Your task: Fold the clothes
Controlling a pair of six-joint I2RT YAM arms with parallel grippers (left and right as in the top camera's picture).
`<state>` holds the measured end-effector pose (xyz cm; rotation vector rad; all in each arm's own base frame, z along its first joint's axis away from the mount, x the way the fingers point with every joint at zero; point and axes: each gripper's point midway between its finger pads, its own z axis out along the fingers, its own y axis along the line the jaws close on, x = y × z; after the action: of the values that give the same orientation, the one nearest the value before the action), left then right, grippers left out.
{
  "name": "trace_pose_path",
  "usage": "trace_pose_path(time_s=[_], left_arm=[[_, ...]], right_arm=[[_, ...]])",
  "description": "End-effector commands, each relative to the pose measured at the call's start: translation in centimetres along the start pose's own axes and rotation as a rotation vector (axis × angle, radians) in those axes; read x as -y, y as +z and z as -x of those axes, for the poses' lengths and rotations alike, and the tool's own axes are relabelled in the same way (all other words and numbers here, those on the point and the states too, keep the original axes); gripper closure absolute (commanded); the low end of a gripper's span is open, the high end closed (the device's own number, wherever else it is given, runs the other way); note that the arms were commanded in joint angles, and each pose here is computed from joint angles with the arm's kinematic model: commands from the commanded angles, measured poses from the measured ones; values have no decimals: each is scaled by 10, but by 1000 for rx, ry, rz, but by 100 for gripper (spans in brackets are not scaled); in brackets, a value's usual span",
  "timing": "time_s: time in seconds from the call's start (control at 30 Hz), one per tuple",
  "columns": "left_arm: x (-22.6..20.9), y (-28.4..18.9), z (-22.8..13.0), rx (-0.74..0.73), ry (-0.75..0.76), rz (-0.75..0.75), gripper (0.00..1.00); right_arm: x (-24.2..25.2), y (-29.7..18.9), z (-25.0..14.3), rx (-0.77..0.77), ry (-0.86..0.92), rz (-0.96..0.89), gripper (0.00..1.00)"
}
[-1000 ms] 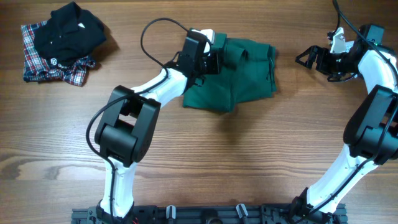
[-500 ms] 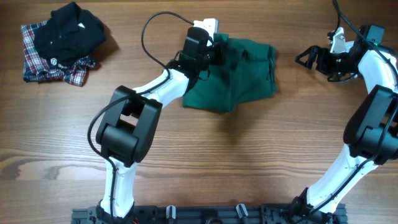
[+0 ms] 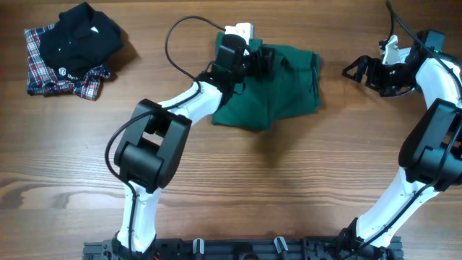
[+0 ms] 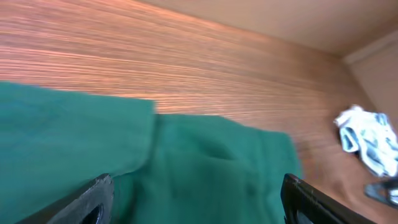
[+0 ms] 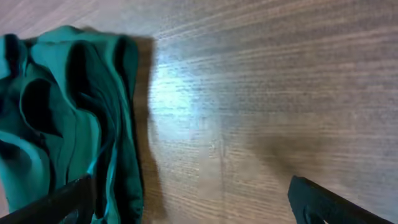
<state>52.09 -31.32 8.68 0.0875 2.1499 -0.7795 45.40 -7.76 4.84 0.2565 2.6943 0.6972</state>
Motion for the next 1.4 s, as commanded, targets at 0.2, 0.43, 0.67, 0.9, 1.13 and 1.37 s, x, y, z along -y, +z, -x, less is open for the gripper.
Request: trace_pose_path(time_s=[0.2, 0.43, 0.67, 0.9, 1.13, 1.37], left_arm=[[3, -87, 63, -9, 52, 100, 15], [-29, -80, -32, -345, -145, 187, 21], [-40, -63, -57, -394, -162, 203, 5], [-40, -63, -57, -391, -157, 202, 1], [-40, -63, -57, -392, -158, 202, 0], [-42, -63, -56, -390, -160, 203, 0]], right_arm=[[7, 4, 1, -10, -12, -30, 0], [3, 5, 0, -14, -10, -14, 0], [-22, 24, -16, -88, -115, -22, 0], [-72, 62, -35, -157, -276, -20, 0], [-84, 74, -43, -184, -293, -80, 0], [-80, 81, -48, -197, -258, -86, 0]])
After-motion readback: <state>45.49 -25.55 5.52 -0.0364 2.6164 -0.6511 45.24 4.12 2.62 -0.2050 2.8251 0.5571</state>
